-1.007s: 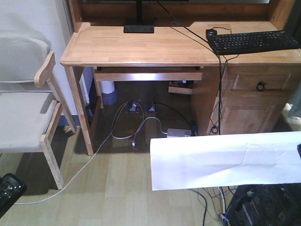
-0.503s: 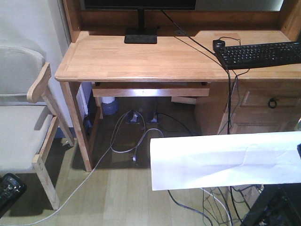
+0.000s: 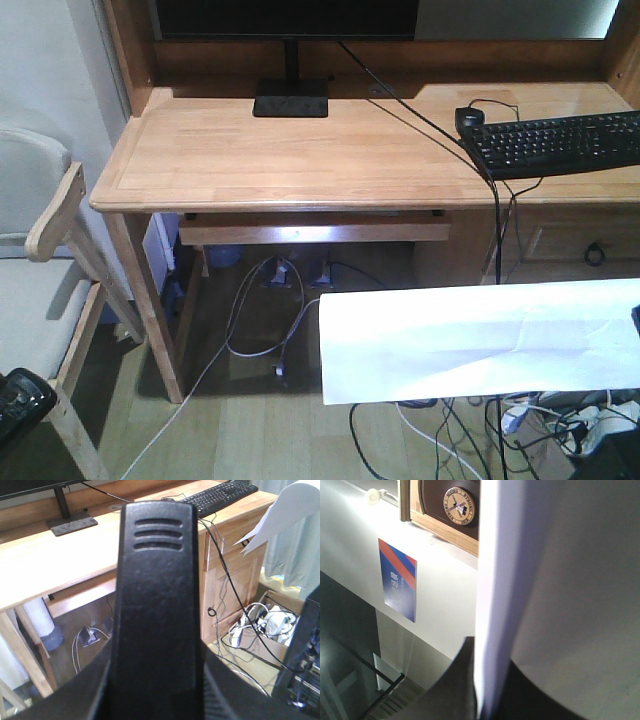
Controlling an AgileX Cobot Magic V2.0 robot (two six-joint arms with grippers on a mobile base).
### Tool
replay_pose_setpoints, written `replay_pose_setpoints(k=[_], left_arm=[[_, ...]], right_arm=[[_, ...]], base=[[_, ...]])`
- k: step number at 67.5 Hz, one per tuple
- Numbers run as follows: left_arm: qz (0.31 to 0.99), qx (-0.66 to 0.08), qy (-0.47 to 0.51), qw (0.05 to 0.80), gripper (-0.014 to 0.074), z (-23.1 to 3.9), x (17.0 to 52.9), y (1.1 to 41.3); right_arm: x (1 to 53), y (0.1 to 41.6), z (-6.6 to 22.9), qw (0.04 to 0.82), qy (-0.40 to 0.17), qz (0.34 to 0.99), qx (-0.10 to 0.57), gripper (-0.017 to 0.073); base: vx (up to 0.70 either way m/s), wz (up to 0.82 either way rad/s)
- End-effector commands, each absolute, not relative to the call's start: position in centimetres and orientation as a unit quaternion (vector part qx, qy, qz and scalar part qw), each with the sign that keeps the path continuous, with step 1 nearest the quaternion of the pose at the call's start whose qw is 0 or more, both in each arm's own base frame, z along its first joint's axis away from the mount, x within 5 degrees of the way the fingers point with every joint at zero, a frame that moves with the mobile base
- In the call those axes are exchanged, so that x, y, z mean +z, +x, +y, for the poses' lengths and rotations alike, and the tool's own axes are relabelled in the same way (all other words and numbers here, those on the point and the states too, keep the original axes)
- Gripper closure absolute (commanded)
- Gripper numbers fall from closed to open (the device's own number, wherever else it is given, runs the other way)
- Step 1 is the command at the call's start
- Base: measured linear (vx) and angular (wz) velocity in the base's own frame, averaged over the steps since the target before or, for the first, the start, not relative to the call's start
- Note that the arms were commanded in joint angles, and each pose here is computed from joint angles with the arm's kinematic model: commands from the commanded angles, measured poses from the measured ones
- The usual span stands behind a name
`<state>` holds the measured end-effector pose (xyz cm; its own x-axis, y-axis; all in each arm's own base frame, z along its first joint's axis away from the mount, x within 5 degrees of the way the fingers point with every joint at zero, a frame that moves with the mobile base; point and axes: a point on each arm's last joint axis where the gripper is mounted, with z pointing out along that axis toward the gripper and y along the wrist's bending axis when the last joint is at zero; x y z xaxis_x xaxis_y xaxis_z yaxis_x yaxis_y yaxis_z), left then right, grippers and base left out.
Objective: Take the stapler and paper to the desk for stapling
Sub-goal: 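Drive the base up to the wooden desk with the monitor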
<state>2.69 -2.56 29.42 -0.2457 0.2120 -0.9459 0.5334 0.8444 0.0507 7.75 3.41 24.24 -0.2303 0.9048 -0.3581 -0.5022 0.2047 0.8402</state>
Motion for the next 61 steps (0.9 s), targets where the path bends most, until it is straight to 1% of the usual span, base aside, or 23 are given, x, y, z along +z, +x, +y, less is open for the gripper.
replay_pose_setpoints(k=[1,61], left_arm=[[0.739,-0.157,0.219,0.618,0.0601,-2.6,31.38,2.93],[0.739,-0.157,0.219,0.618,0.0601,-2.6,31.38,2.93]], right_arm=[[25.31,7.61,3.44,0.6,0.179,0.481,0.614,0.0567],[25.31,7.61,3.44,0.6,0.179,0.481,0.614,0.0567]], base=[[0.21,-0.03],[0.18,0.02]])
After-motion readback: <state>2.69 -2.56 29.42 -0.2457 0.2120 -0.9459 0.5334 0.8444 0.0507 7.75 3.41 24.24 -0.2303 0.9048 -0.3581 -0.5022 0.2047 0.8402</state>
